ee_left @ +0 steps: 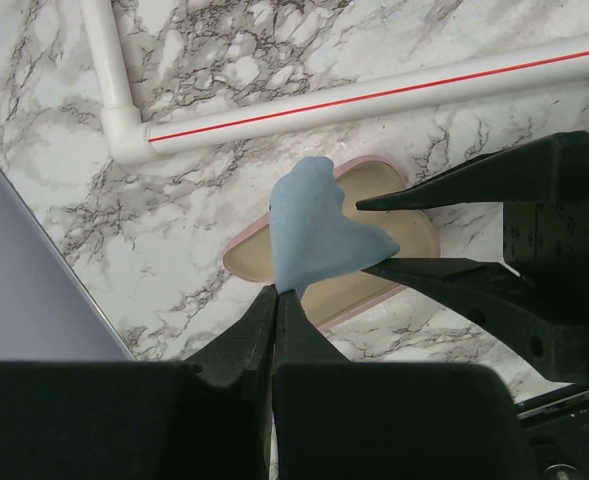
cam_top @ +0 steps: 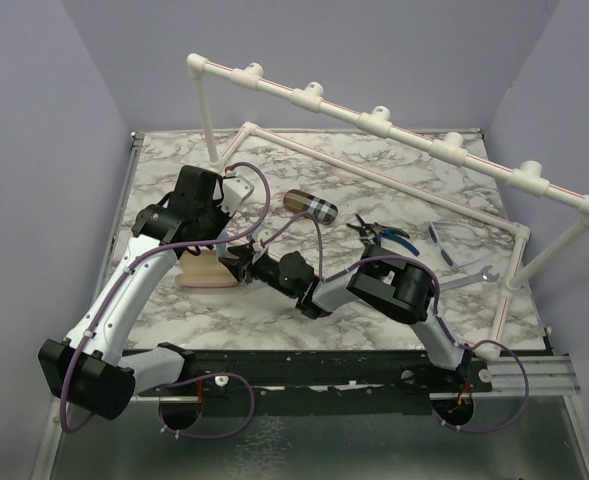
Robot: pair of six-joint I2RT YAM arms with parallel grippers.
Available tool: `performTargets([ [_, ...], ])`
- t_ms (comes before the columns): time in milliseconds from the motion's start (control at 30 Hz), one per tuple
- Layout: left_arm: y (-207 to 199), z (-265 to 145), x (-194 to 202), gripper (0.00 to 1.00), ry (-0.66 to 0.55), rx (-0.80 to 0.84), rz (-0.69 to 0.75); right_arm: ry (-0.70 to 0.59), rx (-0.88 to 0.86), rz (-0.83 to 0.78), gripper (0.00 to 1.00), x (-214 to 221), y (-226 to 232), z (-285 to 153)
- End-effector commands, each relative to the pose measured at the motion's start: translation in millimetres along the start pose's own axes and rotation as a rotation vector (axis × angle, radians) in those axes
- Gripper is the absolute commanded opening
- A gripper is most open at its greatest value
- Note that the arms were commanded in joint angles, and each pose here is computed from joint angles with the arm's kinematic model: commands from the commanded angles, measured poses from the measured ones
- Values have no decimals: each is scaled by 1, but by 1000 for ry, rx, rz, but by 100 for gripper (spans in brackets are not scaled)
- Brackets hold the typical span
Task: Organize the sunglasses
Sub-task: Place the glasses cleaning cloth in the sunglasses case.
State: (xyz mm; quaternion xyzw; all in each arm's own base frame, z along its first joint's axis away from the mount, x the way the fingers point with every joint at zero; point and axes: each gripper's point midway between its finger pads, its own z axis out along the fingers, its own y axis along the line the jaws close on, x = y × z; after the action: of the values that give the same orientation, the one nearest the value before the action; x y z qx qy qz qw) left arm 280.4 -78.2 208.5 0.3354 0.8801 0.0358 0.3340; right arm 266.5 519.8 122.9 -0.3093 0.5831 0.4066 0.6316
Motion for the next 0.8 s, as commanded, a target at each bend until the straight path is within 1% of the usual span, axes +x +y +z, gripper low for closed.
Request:
performTargets([
  [0,1,-10,-13,0,-57,6,-6,29,48,-22,40,14,-7,6],
  [133,0,-9,-12,0,-53,8,0,29,50,-29,32,12,-7,6],
  [333,1,-6,-5,0,-31,-2,19,23,38,-47,11,8,-6,0],
  [433,3,-1,7,0,5,-20,52,28,25,-70,3,6,-5,-4],
  [567,10,11,27,0,62,-69,100,74,4,-119,0,6,-4,-10],
  [700,23,23,46,0,111,-134,151,178,-24,-173,0,18,-4,-15],
  [767,24,30,52,0,118,-137,175,230,-42,-196,1,26,-4,-15],
])
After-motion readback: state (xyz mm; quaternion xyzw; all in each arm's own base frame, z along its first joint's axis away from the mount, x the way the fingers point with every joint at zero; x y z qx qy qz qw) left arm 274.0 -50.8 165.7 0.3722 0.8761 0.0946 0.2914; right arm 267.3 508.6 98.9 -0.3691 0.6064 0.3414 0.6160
